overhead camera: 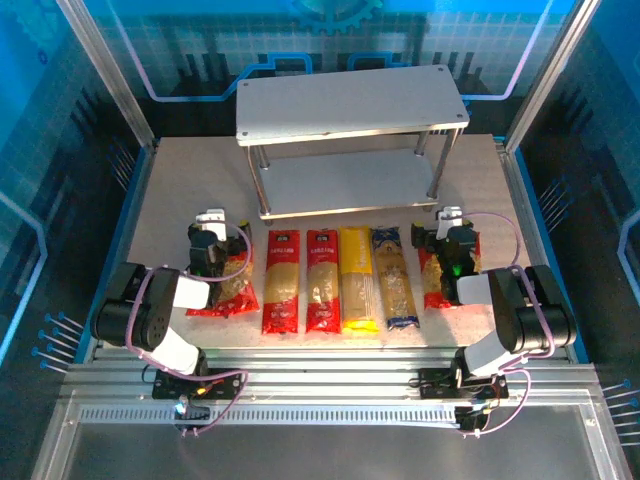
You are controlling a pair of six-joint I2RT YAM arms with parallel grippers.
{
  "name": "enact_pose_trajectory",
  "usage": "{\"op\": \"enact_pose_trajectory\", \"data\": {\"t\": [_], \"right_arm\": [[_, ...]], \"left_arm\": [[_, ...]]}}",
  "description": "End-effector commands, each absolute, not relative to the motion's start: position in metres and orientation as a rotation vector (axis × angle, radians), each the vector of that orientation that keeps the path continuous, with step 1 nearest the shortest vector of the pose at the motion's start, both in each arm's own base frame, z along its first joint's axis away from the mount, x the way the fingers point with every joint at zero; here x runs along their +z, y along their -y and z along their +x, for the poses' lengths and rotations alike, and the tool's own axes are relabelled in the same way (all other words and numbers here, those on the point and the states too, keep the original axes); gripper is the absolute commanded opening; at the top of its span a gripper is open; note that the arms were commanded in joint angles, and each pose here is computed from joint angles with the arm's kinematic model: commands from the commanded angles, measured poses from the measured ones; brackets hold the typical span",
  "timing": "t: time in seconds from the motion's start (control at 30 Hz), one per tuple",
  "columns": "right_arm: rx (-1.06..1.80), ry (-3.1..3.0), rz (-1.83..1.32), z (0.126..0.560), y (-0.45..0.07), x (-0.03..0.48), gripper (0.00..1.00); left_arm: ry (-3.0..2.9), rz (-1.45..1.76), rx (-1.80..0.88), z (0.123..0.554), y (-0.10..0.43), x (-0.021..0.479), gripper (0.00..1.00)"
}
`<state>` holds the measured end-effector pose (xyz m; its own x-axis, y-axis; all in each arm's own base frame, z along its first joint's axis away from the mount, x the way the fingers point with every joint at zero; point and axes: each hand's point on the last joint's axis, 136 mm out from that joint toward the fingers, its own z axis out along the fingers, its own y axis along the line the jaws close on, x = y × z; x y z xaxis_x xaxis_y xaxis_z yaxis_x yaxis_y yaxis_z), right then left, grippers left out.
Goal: Place and organize the pasta boxes and bags onto the shelf
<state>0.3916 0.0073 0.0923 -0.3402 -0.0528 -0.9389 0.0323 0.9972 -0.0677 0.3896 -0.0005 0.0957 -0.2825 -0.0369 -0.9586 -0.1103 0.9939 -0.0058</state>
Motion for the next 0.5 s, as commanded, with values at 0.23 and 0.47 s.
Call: {"op": "enact_pose_trajectory", "data": {"t": [0.23, 0.47], "right_arm": [[-0.017, -1.919, -0.109, 0.401, -0.023, 0.100, 0.92], [-0.008, -2.139, 0.020, 0.399, -0.017, 0.186, 0.75]], "left_arm": [[-1.859, -0.085, 0.038, 0.395, 0.004, 0.099, 1.00], [-1.908, -0.050, -0.100, 0.400, 0.008, 0.096, 0.99]]}}
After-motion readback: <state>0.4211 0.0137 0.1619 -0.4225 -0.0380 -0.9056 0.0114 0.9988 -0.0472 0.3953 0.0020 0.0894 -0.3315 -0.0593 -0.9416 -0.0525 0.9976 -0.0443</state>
